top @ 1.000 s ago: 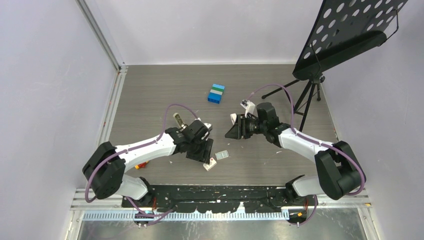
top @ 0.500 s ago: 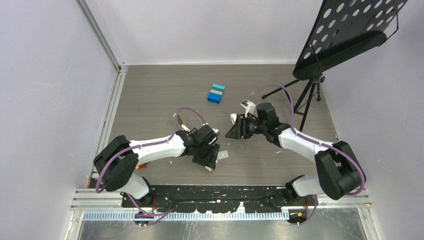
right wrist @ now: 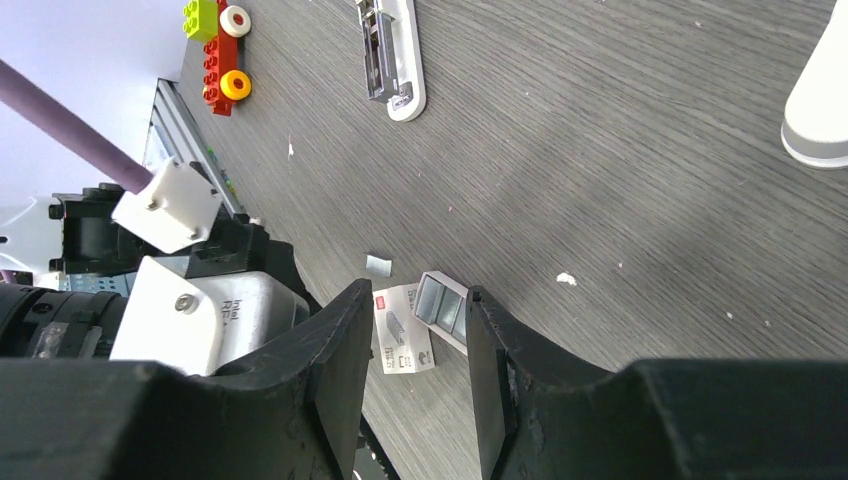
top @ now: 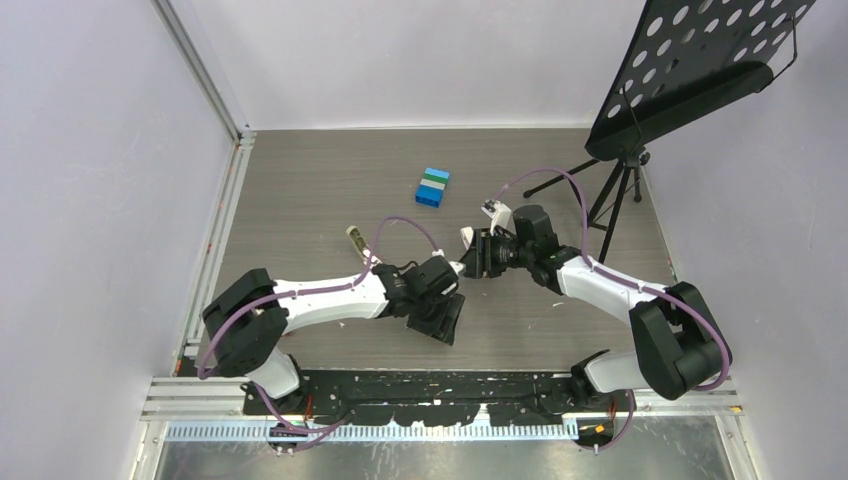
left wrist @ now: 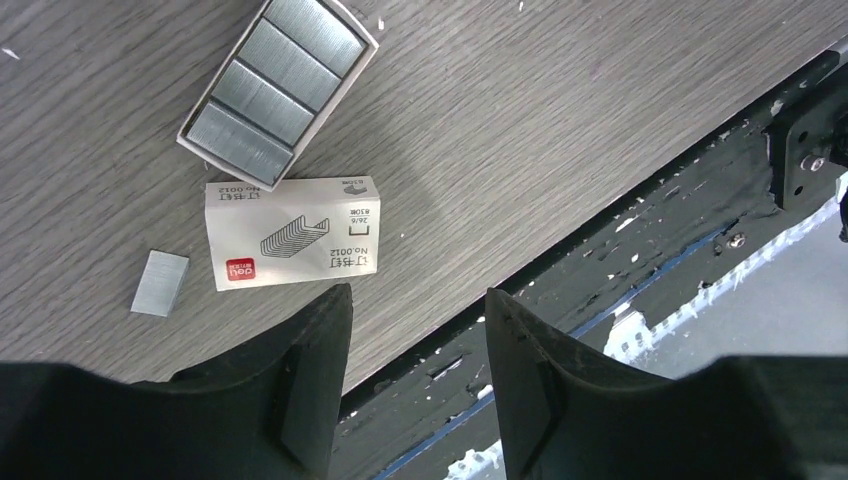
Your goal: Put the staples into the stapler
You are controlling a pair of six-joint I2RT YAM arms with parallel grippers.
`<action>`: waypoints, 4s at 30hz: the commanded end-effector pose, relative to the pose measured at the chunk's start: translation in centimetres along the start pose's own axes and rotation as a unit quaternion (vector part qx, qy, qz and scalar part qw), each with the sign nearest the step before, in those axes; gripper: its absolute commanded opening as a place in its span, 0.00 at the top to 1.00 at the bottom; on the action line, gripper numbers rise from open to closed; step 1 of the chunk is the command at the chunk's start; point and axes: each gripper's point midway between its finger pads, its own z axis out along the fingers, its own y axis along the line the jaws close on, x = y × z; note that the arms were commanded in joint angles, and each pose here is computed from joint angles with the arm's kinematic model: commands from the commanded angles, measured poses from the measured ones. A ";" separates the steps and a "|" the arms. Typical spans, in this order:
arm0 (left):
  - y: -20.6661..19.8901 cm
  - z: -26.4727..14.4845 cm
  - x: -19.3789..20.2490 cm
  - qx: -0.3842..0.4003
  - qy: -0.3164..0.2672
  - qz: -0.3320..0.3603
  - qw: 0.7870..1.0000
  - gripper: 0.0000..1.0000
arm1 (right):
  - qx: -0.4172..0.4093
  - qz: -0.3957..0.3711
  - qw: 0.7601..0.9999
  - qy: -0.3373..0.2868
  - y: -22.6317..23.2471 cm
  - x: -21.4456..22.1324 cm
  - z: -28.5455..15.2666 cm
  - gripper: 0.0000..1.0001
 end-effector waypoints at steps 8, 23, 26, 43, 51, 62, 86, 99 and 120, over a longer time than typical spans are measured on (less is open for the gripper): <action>4.6 -3.6 -1.9 -0.125 -0.065 0.060 0.988 0.49 | -0.014 -0.033 0.999 -0.029 1.4 -2.1 -0.5 0.56; 7.0 -1.9 -0.3 -0.147 -0.002 0.090 0.985 0.56 | -0.012 -0.035 0.999 -0.031 1.4 -2.1 -0.6 0.56; 7.2 -1.4 -0.3 -0.143 0.006 0.090 0.986 0.57 | -0.011 -0.036 0.999 -0.031 1.4 -2.1 -0.6 0.56; 8.6 0.2 0.0 -0.146 0.032 0.086 0.985 0.62 | -0.009 -0.038 0.999 -0.030 1.4 -2.1 -0.7 0.56; 9.0 0.5 -0.1 -0.153 0.035 0.091 0.984 0.65 | -0.010 -0.038 0.999 -0.030 1.4 -2.1 -0.7 0.56; 9.5 0.3 -0.1 -0.158 0.022 0.075 0.984 0.72 | -0.011 -0.038 0.999 -0.030 1.4 -2.1 -0.7 0.56; 10.2 -1.0 -2.3 -0.098 -0.080 -0.023 0.992 0.80 | -0.042 -0.040 0.998 -0.036 2.3 -2.2 -0.5 0.56; 7.5 -4.8 -5.8 0.020 -0.249 -0.048 0.967 0.80 | -0.136 -0.033 0.988 -0.064 5.9 -2.7 0.1 0.56; 0.6 -14.4 -8.3 0.217 -0.434 0.019 0.874 0.78 | -0.285 -0.128 0.944 -0.105 12.5 -1.7 -3.0 0.50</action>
